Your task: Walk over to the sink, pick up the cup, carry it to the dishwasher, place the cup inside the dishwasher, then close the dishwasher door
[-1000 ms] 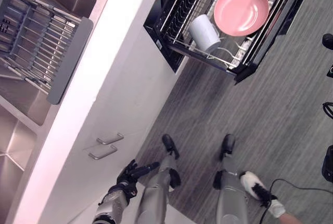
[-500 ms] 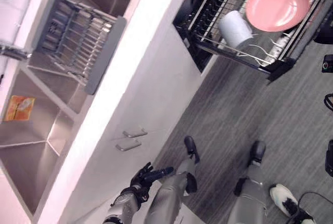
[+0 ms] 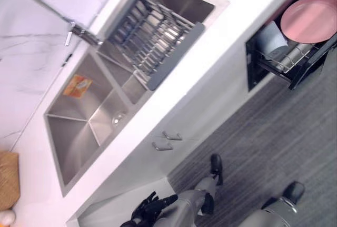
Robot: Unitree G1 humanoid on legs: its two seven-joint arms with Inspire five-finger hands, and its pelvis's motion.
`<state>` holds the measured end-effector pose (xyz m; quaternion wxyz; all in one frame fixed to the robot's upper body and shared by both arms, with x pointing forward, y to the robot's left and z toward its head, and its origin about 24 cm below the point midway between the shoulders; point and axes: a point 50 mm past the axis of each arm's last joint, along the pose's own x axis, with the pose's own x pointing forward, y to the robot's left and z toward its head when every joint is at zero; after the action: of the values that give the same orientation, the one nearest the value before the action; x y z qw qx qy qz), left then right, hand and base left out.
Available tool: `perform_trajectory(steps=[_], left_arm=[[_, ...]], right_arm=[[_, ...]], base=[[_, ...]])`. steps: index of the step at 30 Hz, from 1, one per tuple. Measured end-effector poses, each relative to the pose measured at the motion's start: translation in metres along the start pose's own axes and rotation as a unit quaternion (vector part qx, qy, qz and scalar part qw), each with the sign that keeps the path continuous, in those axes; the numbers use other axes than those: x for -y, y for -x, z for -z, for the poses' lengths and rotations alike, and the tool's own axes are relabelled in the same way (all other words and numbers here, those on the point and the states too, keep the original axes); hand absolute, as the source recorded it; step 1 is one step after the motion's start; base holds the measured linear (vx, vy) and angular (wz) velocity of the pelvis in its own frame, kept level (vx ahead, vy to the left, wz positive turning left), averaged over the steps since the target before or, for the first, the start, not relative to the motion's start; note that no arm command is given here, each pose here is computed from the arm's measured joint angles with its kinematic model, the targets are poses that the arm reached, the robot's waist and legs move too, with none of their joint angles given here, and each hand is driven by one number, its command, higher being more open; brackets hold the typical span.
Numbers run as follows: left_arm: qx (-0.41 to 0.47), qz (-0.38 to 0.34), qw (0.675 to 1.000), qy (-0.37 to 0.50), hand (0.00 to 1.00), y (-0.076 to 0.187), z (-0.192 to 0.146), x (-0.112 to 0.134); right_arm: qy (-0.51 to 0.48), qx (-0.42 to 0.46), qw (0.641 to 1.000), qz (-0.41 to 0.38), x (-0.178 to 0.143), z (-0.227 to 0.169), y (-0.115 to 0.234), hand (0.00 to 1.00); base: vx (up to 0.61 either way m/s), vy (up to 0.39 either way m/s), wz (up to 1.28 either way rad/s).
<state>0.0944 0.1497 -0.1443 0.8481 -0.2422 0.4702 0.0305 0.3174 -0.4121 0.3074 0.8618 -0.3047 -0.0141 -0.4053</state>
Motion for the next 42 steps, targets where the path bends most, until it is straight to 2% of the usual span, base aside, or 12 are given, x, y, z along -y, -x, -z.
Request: perform_trajectory(steps=[3, 4, 7, 12, 17, 21, 25, 28, 30, 34, 38, 42], left_arm=[[0.000, 0.006, 1.000, 0.014, 1.00, 0.002, 0.005, -0.001], [-0.001, 0.011, 1.000, 0.011, 1.00, 0.002, 0.005, 0.000], [-0.002, 0.027, 1.000, 0.012, 1.00, 0.001, 0.007, 0.005], [0.002, 0.037, 0.999, 0.028, 1.00, 0.001, 0.006, 0.005], [0.009, 0.025, 0.996, 0.080, 1.00, 0.000, 0.001, -0.003], [-0.003, -0.016, 0.983, 0.180, 1.00, -0.008, -0.006, -0.016], [-0.022, -0.044, 0.973, 0.223, 1.00, -0.007, 0.000, -0.027], [-0.029, -0.069, 0.977, 0.199, 1.00, -0.002, 0.007, -0.038], [-0.026, -0.080, 0.980, 0.180, 1.00, 0.001, 0.006, -0.046], [-0.018, -0.110, 0.980, 0.165, 1.00, 0.000, -0.008, -0.056], [0.005, -0.166, 0.962, 0.217, 1.00, 0.001, -0.011, -0.063], [-0.005, -0.195, 0.947, 0.255, 1.00, 0.006, 0.007, -0.063]], right_arm=[[-0.021, 0.028, 0.998, -0.045, -0.012, -0.011, 0.001, 0.00], [-0.030, 0.041, 0.997, -0.060, -0.019, -0.015, 0.002, 1.00], [-0.074, 0.045, 0.993, -0.084, -0.030, -0.017, 0.004, 1.00], [-0.225, 0.020, 0.963, -0.148, -0.046, 0.024, 0.017, 1.00], [-0.355, -0.069, 0.909, -0.206, -0.082, 0.108, 0.053, 1.00], [-0.420, -0.289, 0.841, -0.183, -0.110, 0.246, 0.145, 1.00], [-0.394, -0.493, 0.767, -0.116, -0.103, 0.346, 0.299, 1.00], [-0.329, -0.598, 0.723, -0.110, -0.101, 0.366, 0.389, 1.00], [-0.305, -0.634, 0.702, -0.110, -0.109, 0.364, 0.422, 1.00], [-0.281, -0.637, 0.705, -0.130, -0.125, 0.356, 0.437, 1.00], [-0.269, -0.579, 0.750, -0.172, -0.146, 0.337, 0.440, 1.00], [-0.216, -0.568, 0.765, -0.214, -0.147, 0.334, 0.446, 1.00]], base=[[0.01, -0.094, 0.22], [-0.01, -0.138, 0.07], [-0.03, -0.124, 0.01], [-0.05, -0.132, -0.18], [-0.07, -0.126, -0.42], [-0.01, -0.165, -0.22], [0.11, -0.078, 0.00], [0.10, 0.028, 0.14], [0.08, 0.034, 0.38], [0.01, -0.056, 0.79], [0.05, -0.134, 0.51], [0.13, -0.070, 0.68]])
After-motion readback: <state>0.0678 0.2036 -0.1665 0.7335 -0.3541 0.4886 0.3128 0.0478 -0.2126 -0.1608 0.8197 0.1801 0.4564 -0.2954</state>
